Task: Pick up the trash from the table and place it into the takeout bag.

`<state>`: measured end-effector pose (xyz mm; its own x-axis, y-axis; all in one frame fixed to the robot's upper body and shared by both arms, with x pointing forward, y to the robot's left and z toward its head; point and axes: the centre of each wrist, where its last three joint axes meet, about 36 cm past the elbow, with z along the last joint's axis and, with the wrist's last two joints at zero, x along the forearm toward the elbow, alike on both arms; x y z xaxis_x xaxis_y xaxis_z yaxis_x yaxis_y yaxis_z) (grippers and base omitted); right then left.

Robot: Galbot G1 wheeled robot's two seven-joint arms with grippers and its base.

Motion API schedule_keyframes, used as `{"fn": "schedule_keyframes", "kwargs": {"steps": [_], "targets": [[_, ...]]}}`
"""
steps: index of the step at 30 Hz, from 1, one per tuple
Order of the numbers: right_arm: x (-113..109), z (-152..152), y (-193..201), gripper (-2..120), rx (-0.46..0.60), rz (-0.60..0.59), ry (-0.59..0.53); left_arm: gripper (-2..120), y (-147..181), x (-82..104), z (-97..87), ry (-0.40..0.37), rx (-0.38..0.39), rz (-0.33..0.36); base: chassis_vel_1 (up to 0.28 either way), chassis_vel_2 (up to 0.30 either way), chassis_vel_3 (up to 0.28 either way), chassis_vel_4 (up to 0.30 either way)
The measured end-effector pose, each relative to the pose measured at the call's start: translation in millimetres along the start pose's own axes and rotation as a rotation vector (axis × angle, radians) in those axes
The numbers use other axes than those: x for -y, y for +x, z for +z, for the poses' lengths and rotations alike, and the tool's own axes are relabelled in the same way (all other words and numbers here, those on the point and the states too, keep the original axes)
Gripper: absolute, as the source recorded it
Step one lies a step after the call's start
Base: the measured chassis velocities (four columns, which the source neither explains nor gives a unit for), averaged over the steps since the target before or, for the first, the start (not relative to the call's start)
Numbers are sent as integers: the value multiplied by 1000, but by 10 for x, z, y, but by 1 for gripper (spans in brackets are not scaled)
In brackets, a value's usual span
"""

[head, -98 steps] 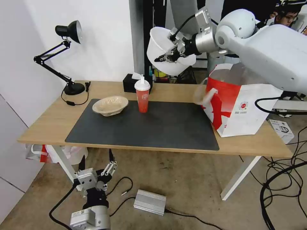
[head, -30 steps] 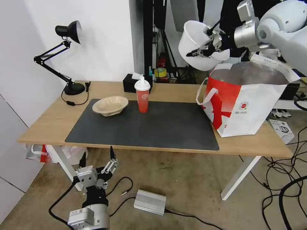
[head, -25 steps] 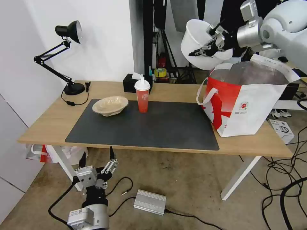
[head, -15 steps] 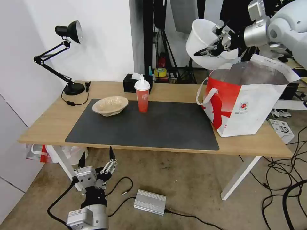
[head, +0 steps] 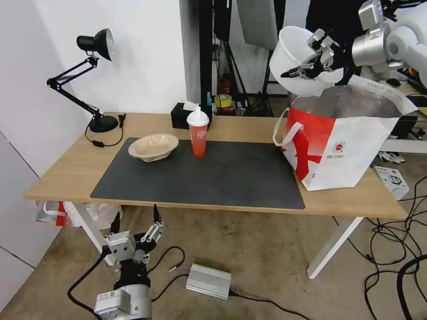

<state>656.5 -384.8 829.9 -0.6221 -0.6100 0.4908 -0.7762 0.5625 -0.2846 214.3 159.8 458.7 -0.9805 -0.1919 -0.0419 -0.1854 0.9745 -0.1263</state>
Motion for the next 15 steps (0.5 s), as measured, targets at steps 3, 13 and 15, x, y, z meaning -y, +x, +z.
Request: {"fn": "schedule_keyframes", "kwargs": {"steps": [3,13,15], "targets": [[17,19,4,0,-1,3,-3,95,-4,0,2,0,0,0,0,0,0,0],[76,181,84,0,-4,19,-23,95,-12,-9,4,0,-1,0,0,0,0,0],[83,224,97,0,-3,21,-29,95,-12,-12,5,-1,-1,0,0,0,0,0]]}}
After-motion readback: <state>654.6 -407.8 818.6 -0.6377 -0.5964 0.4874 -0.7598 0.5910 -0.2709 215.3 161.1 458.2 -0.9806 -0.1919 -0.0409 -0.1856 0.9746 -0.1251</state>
